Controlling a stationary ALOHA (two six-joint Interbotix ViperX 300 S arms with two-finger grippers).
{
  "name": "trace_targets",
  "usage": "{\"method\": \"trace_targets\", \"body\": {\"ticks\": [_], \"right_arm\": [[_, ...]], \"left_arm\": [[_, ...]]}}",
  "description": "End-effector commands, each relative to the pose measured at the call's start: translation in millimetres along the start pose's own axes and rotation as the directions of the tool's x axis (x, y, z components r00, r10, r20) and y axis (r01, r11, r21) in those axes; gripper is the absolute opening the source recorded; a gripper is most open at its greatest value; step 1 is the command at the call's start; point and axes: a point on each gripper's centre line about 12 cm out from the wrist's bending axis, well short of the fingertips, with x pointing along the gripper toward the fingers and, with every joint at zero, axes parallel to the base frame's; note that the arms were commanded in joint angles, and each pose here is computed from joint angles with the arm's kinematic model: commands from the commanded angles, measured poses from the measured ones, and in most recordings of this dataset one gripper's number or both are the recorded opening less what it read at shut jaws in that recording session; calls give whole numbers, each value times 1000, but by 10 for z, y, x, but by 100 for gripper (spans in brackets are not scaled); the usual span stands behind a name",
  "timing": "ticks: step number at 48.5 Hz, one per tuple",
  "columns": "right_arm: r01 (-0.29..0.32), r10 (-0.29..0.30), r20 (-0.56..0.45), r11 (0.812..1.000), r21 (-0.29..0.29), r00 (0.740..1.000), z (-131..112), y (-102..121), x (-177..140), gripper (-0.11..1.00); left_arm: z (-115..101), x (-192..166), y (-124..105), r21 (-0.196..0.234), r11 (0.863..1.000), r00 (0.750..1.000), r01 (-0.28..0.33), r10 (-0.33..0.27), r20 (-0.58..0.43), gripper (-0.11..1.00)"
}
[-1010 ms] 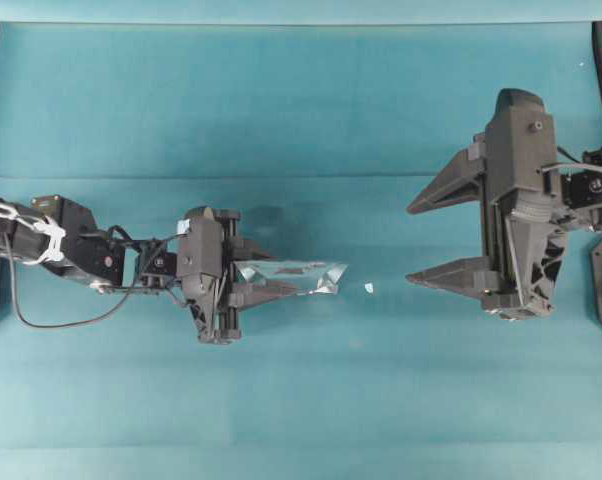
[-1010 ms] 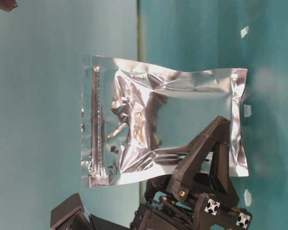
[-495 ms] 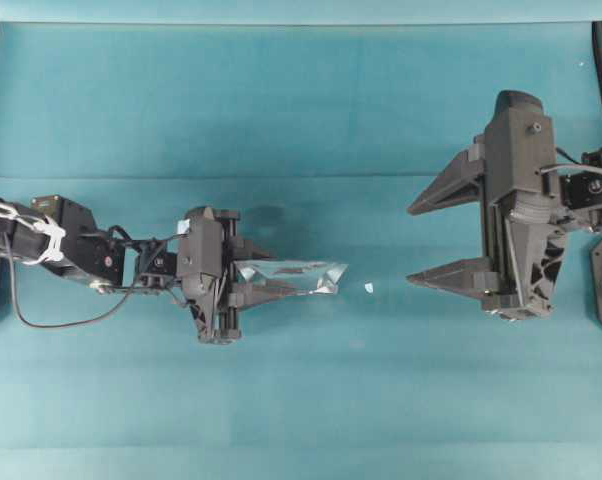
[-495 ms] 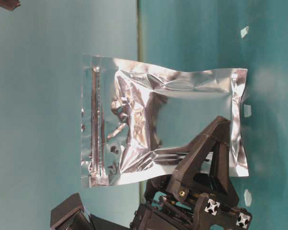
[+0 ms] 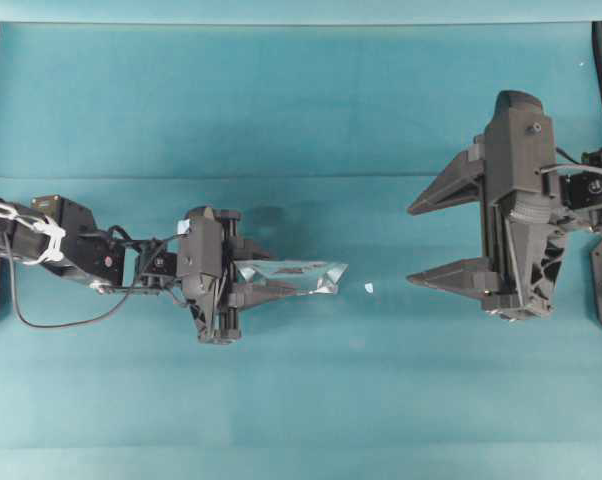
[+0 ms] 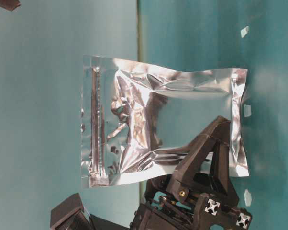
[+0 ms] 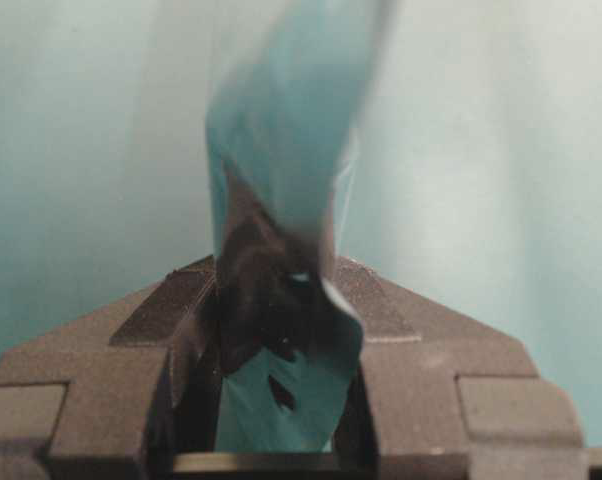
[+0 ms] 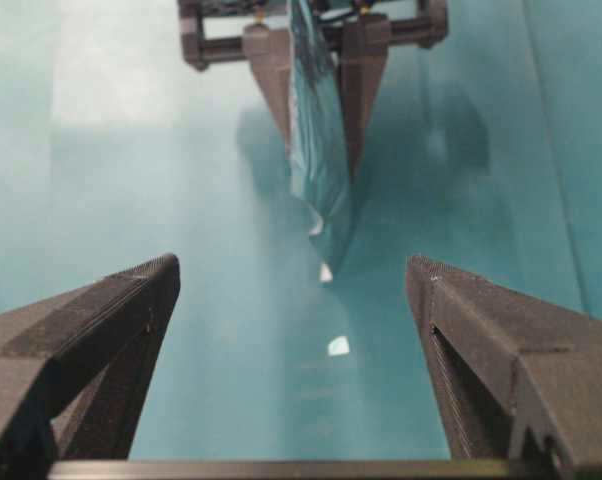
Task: Hand over the silver zip bag and make it stand upright.
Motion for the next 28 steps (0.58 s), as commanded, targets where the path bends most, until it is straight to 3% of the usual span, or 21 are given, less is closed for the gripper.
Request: {"method": "trace_targets", "body": {"ticks": [1,28], "right_arm": [[-5,5,23,1000,6,1000,49,15,-30,97],[-5,5,21,1000,7,1000,43,14,-27,97]], "left_arm": [[48,5,-27,6,1000,1000,8,-8,14,23],[53,8,-27,6,1000,1000,8,-8,15,23]]}}
